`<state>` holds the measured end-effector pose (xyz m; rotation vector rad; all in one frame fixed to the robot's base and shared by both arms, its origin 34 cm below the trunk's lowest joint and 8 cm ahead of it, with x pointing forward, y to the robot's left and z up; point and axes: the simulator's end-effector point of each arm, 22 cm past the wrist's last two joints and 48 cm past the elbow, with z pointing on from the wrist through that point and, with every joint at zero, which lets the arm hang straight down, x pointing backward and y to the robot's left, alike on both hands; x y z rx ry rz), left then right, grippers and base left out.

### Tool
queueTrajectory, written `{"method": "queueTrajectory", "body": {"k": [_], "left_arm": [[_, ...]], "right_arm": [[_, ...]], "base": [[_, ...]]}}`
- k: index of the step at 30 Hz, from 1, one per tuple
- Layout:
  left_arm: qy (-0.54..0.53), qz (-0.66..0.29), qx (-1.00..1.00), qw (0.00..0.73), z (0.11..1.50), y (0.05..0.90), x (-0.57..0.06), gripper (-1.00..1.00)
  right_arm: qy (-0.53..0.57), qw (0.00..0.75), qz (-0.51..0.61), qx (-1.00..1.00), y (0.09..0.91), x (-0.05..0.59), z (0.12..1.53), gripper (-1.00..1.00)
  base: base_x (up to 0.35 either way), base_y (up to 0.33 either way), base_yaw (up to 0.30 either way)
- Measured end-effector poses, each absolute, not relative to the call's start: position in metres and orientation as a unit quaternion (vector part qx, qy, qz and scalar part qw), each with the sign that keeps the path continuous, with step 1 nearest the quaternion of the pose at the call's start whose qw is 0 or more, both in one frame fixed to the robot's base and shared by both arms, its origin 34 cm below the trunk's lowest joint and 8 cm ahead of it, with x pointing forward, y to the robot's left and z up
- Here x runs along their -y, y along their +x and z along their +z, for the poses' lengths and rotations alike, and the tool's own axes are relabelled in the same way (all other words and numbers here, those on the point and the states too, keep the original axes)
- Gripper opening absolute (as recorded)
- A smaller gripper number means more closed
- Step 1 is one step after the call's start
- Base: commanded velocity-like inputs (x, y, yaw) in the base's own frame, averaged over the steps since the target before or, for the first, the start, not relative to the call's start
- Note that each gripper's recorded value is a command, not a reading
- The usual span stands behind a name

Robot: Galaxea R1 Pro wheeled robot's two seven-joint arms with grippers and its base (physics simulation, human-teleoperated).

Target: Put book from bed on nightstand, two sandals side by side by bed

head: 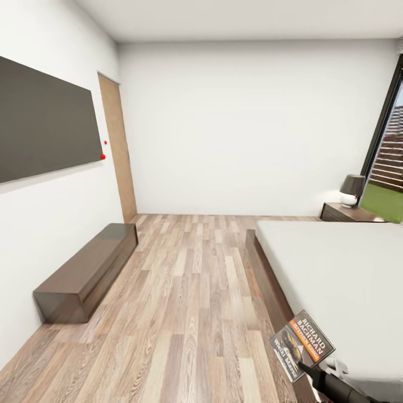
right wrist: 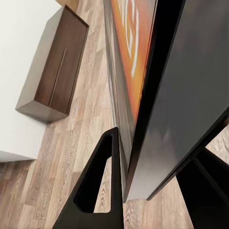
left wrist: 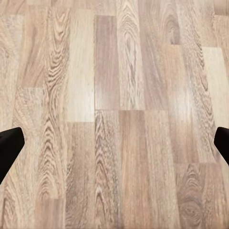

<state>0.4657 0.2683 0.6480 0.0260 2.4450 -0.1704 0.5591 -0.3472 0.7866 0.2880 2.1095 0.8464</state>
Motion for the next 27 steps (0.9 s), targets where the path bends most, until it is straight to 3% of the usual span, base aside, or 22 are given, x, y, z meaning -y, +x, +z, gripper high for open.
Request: {"method": "queueTrajectory", "body": {"k": [15, 21, 27], "left_arm": [[0.01, -0.067, -0.938, 0.339, 0.648, 0.466, -0.267, 1.0], [0.01, -0.068, -0.938, 0.34, 0.648, 0.467, -0.267, 1.0], [0.009, -0.077, -0.932, 0.354, 0.656, 0.479, -0.255, 1.0]], "right_arm": [[0.116, 0.407, 0.331, -0.844, 0.558, 0.347, 0.782, -1.0], [0.162, 0.391, 0.216, -0.88, 0.56, 0.394, 0.75, -1.0], [0.17, 0.382, 0.199, -0.886, 0.558, 0.401, 0.745, -1.0]], "base": [[0.0, 0.0, -0.008], [0.0, 0.0, 0.0], [0.0, 0.0, 0.0]]}}
